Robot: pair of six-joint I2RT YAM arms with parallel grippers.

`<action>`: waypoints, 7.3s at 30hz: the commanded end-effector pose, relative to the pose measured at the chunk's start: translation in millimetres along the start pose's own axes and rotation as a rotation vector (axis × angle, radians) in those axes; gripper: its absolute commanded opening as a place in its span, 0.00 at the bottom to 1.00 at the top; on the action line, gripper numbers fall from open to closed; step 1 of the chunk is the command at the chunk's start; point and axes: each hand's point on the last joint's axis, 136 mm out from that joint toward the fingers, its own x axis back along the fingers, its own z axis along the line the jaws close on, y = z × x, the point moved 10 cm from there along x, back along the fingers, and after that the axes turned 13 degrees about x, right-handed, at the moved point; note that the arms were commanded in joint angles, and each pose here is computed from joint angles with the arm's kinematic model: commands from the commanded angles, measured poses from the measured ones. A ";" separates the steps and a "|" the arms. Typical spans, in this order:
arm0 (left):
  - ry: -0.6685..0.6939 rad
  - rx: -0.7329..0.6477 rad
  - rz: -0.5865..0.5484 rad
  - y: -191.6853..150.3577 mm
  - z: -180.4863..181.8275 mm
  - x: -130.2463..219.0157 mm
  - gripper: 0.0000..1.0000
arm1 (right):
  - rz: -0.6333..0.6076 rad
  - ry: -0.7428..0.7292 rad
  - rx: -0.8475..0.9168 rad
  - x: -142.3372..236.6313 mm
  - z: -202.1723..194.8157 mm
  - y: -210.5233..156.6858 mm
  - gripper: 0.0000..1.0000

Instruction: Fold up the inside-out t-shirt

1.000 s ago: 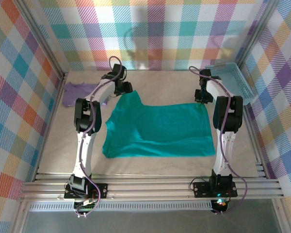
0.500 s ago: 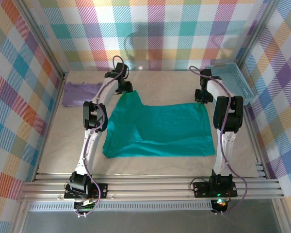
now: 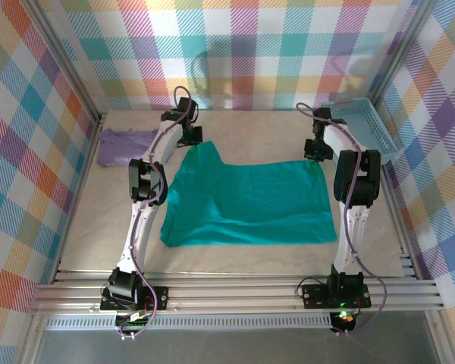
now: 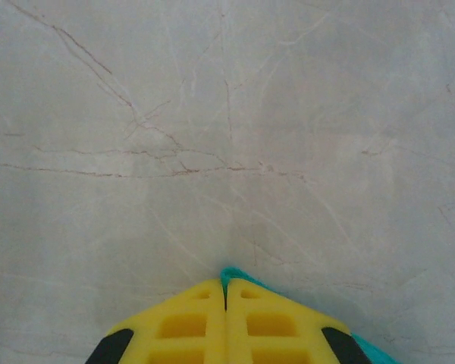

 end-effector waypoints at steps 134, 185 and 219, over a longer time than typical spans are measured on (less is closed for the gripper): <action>-0.089 0.211 -0.077 -271.2 140.4 212.2 0.66 | -0.225 0.942 0.863 128.4 306.6 -212.3 0.05; -0.205 0.276 -0.108 -167.0 97.4 138.1 0.69 | -0.239 1.038 0.660 108.9 289.4 -230.1 0.51; -0.260 -0.007 0.185 -293.4 58.5 117.6 0.51 | -0.323 0.833 0.692 122.1 251.7 -230.1 0.57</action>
